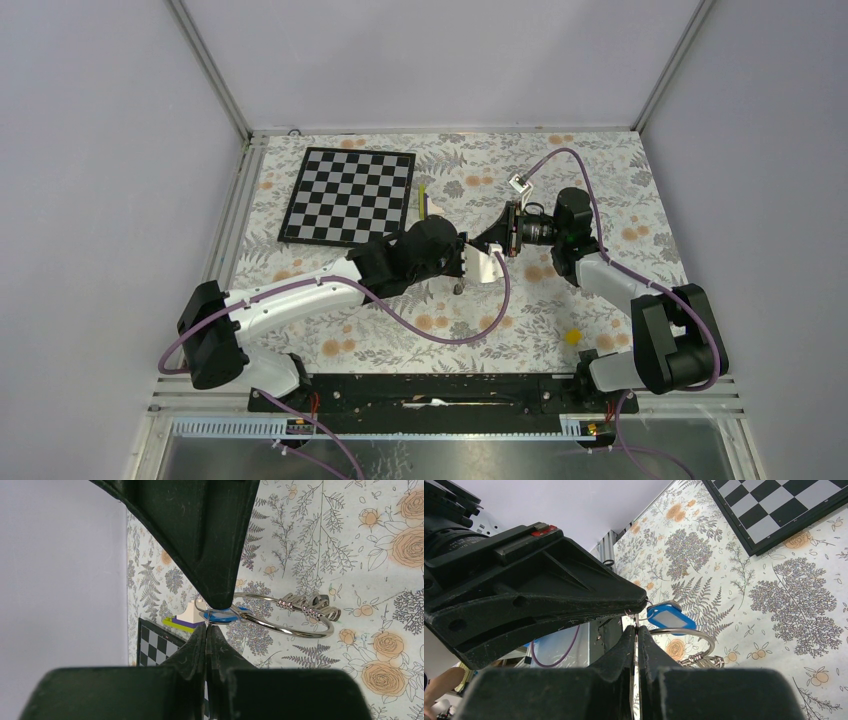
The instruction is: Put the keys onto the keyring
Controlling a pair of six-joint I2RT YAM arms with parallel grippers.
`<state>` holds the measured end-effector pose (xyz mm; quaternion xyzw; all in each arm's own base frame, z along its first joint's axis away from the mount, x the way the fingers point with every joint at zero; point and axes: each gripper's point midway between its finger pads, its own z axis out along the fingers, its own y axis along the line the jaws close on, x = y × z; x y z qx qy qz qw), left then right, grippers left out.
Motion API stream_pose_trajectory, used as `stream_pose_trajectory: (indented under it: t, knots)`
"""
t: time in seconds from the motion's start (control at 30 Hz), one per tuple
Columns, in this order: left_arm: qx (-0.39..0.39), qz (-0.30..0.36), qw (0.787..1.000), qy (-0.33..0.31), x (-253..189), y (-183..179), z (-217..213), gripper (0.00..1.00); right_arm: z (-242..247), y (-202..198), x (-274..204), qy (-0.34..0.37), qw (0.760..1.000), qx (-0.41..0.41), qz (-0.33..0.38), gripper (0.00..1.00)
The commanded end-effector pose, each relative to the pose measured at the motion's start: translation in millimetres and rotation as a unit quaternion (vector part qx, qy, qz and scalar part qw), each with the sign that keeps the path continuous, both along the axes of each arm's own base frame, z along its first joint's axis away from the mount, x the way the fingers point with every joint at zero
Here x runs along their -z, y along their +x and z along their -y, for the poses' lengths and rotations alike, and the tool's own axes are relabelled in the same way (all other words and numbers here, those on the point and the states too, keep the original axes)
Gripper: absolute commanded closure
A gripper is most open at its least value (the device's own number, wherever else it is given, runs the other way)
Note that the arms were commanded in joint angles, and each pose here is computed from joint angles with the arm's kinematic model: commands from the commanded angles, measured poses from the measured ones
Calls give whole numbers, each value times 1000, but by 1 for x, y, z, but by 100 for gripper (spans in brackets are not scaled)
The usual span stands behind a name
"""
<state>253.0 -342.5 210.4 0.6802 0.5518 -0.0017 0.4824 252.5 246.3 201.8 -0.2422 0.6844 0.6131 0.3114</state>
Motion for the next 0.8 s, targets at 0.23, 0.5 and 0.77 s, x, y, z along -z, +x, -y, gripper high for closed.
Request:
stream_pose_trajectory:
  t: [0.23,0.5,0.77]
  knots:
    - [5,26,999,-37,-27,4,15,100,-7,-5,-9,7,999,-29,31,100]
    - [7,26,999,-35,-26,3,16,100,-7,-5,-9,5,999,-28,32,100]
    - [8,27,999,-33,-25,3,17,100,-8,-6,-8,4,999,-29,33,100]
